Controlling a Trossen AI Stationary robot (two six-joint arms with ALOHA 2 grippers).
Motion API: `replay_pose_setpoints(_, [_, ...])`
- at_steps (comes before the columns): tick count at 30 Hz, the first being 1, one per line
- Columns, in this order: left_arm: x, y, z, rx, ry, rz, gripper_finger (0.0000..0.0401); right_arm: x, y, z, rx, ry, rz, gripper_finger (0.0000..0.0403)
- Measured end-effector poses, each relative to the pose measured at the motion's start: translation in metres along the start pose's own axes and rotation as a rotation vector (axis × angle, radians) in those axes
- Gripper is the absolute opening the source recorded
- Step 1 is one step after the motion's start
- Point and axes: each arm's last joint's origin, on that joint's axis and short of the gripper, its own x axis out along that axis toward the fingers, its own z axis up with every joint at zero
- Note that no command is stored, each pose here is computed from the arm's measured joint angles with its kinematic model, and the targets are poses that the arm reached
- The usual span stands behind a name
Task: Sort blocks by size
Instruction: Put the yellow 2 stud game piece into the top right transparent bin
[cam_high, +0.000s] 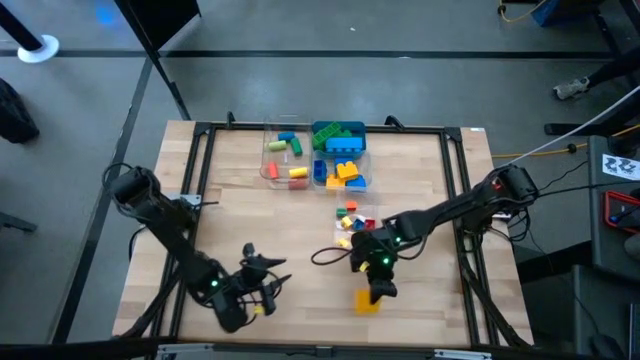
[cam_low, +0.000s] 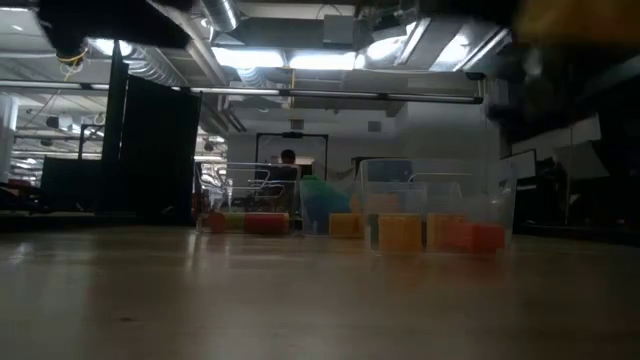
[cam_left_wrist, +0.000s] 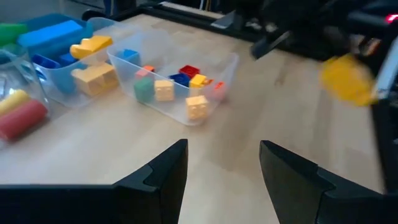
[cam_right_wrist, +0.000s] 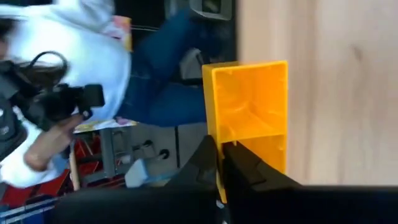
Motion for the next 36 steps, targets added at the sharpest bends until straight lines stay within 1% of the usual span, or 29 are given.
replay_pose_setpoints(3, [0.015, 0.005, 0.005, 0.035, 0.026, 0.028, 0.0184, -0.009, 0.022, 0.013, -0.111, -0.022, 0.016, 0.0008])
replay_pose_setpoints(5, [0.023, 0.009, 0.009, 0.056, 0.04, 0.044, 0.0184, -0.02, 0.035, 0.02, -0.183, -0.034, -0.023, 0.0006])
replay_pose_setpoints(6, [0.027, 0.011, 0.01, 0.058, 0.044, 0.052, 0.0184, -0.025, 0.04, 0.022, -0.211, -0.04, -0.069, 0.0006])
replay_pose_setpoints(9, [0.035, 0.015, 0.013, 0.064, 0.054, 0.071, 0.0184, -0.05, 0.051, 0.029, -0.305, -0.064, -0.264, 0.0007])
replay_pose_setpoints(13, [0.041, 0.017, 0.015, 0.054, 0.068, 0.077, 0.0184, -0.088, 0.06, 0.039, -0.449, -0.106, -0.616, 0.001])
replay_pose_setpoints(17, [0.041, 0.017, 0.015, 0.03, 0.068, 0.077, 0.0184, -0.129, 0.052, 0.058, -0.577, -0.214, -0.964, 0.0007])
replay_pose_setpoints(19, [0.039, 0.016, 0.014, 0.013, 0.068, 0.073, 0.0184, -0.15, 0.041, 0.068, -0.591, -0.266, -1.05, 0.0009])
replay_pose_setpoints(21, [0.038, 0.016, 0.014, -0.003, 0.069, 0.068, 0.0184, -0.169, 0.024, 0.079, -0.567, -0.313, -1.072, 0.0009])
replay_pose_setpoints(22, [0.037, 0.015, 0.013, -0.005, 0.069, 0.066, 0.0184, -0.178, 0.014, 0.083, -0.543, -0.321, -1.066, 0.0009])
replay_pose_setpoints(27, [0.035, 0.014, 0.012, 0.001, 0.071, 0.059, 0.0184, -0.212, -0.04, 0.097, -0.413, -0.329, -1.044, 0.001])
replay_pose_setpoints(31, [0.035, 0.014, 0.012, 0.005, 0.073, 0.061, 0.0184, -0.222, -0.077, 0.103, -0.319, -0.301, -1.046, 0.0025])
replay_pose_setpoints(33, [0.035, 0.015, 0.012, 0.007, 0.073, 0.062, 0.0184, -0.223, -0.089, 0.105, -0.292, -0.291, -1.049, 0.0035])
replay_pose_setpoints(36, [0.038, 0.016, 0.014, 0.041, 0.069, 0.074, 0.0184, -0.223, -0.101, 0.107, -0.266, -0.264, -1.079, 0.0051])
